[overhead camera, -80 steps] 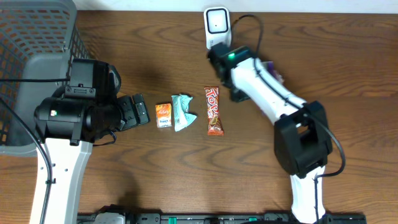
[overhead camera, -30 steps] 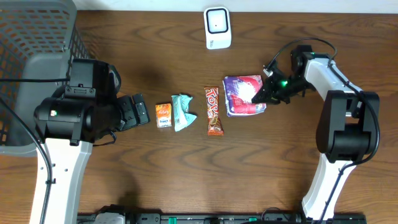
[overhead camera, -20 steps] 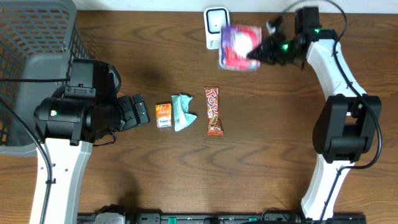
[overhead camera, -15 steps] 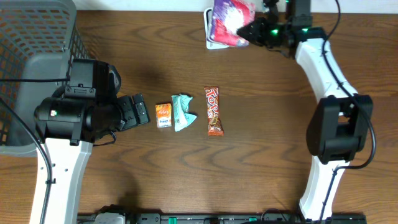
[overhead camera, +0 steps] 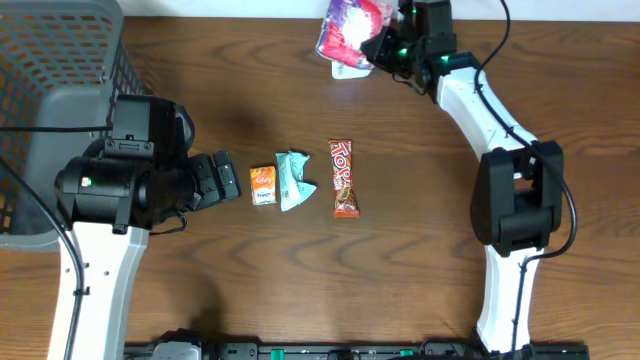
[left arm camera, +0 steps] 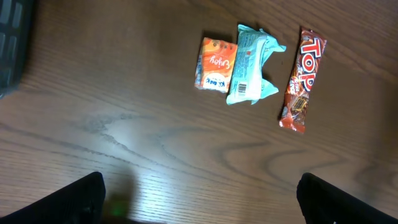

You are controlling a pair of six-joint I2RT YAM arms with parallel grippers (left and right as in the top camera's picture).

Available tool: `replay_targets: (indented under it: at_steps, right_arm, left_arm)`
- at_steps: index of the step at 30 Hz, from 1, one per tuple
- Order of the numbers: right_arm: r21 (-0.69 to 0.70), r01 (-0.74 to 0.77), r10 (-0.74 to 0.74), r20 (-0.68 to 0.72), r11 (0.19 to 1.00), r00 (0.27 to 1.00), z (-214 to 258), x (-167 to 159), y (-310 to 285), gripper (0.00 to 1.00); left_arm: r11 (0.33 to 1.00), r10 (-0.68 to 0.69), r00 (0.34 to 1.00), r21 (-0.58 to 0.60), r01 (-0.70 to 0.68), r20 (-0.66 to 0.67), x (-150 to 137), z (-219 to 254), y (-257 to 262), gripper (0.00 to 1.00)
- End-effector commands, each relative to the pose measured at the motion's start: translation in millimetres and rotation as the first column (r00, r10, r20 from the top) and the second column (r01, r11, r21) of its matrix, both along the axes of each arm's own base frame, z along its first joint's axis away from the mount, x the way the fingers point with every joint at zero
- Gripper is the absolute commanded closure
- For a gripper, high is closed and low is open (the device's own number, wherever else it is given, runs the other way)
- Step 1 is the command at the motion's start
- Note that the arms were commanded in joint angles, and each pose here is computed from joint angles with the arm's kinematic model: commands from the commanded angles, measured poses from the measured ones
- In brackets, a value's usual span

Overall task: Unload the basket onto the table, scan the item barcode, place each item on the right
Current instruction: 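Carry the purple box up to the scanner, barcode facing it, then move the purple box right and set it down at the table edge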

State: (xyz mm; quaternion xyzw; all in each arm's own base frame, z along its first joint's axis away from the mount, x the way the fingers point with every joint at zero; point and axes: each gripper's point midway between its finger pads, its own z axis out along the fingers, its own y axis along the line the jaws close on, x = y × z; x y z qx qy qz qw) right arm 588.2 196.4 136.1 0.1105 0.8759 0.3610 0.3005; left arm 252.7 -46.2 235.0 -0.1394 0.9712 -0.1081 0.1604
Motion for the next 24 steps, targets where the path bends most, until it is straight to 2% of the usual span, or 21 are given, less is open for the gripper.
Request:
replay_targets:
  at_steps: [1, 9, 14, 17, 21, 24]
  right_arm:
    - [-0.010, 0.069, -0.069, 0.046, 0.998, 0.997, 30.3, 14.8, -49.5, 0.99]
    - [-0.044, 0.268, -0.270, -0.056, 0.962, 0.961, 53.5, 0.4, -184.0, 0.99]
    - [-0.073, 0.424, -0.430, -0.189, 0.903, 0.883, 35.0, -32.0, -283.1, 0.99]
    - [-0.116, 0.454, -0.468, -0.204, 0.883, 0.860, 24.3, -50.4, -328.0, 0.99]
    - [-0.168, 0.553, -0.578, -0.257, 0.816, 0.775, 10.9, -74.4, -376.6, 0.99]
    - [-0.232, 0.660, -0.698, -0.300, 0.715, 0.651, -1.9, -92.5, -408.6, 0.99]
  left_arm:
    - [1.000, -0.016, 1.000, 0.005, 0.016, 0.000, -0.6, -0.1, 0.7, 0.02]
    - [1.000, -0.016, 1.000, 0.005, 0.016, 0.000, -0.6, -0.1, 0.7, 0.02]
    - [1.000, -0.016, 1.000, 0.005, 0.016, 0.000, -0.6, -0.1, 0.7, 0.02]
    - [1.000, -0.015, 1.000, 0.006, 0.015, 0.000, -0.6, -0.1, 0.8, 0.02]
    - [1.000, -0.016, 1.000, 0.005, 0.016, 0.000, -0.6, -0.1, 0.7, 0.02]
    - [1.000, -0.016, 1.000, 0.005, 0.016, 0.000, -0.6, -0.1, 0.7, 0.02]
